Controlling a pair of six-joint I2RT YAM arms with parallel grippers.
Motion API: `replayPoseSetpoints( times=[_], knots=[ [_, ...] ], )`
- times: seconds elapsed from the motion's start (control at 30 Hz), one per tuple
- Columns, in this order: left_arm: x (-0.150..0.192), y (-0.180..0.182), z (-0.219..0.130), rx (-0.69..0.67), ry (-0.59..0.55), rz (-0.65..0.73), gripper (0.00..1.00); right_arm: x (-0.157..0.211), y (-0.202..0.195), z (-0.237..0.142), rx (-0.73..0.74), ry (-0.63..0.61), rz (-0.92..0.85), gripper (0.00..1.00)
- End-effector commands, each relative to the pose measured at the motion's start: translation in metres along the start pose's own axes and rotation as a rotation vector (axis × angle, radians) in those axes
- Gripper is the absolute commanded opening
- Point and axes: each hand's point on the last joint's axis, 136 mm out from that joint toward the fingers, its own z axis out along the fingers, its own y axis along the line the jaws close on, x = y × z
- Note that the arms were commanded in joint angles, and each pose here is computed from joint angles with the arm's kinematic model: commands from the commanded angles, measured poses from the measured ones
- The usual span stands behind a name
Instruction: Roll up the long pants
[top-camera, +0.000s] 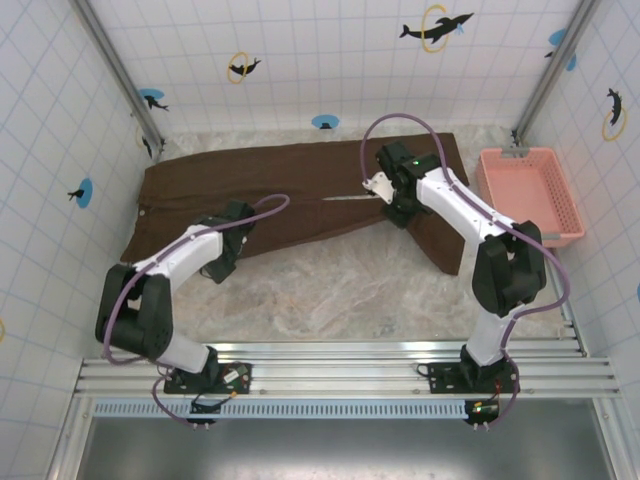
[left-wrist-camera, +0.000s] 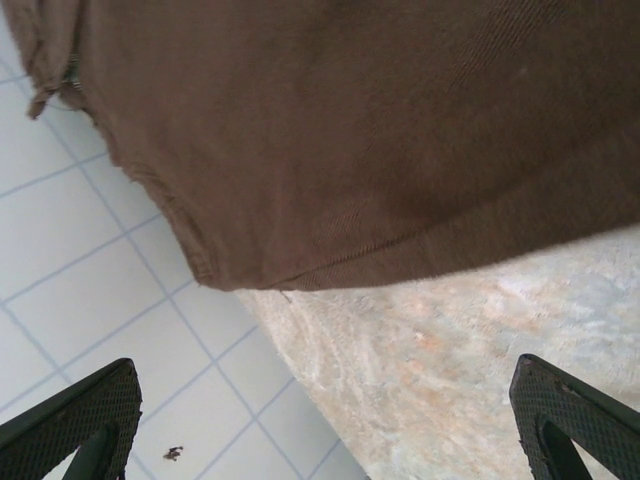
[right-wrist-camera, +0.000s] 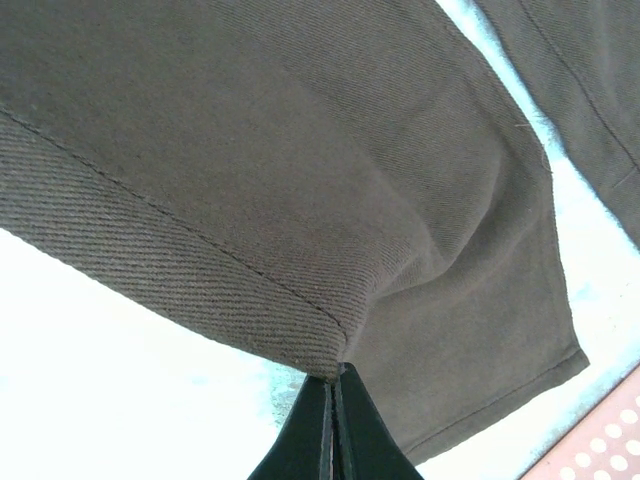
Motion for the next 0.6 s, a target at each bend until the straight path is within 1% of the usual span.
replayPoseSetpoints(
  times=[0.0,0.1,0.27,0.37,0.5,0.57],
  knots=[
    [-0.013,0.0,0.006,0.0,0.012,0.028,0.97,-0.004,-0.01,-0.021,0.012,-0.045,0.034,0.0],
    [-0.015,-0.01,0.016,0.022,0.039,0.032,0.95,-0.005,-0.011,-0.023,0.008,-0.052,0.041,0.0],
    [-0.013,-0.019,0.026,0.026,0.077,0.028,0.82,-0.005,-0.014,-0.027,0.005,-0.065,0.054,0.0],
    [-0.013,-0.014,0.029,0.002,0.092,0.024,0.66,-0.002,-0.016,-0.027,0.008,-0.06,0.06,0.0],
    [-0.013,0.0,0.034,-0.016,0.129,-0.005,0.51,0.011,-0.017,-0.024,0.005,-0.047,0.074,0.0],
    [-0.01,0.007,0.04,-0.004,0.158,-0.029,0.39,0.016,-0.017,-0.024,0.003,-0.05,0.084,0.0]
  ],
)
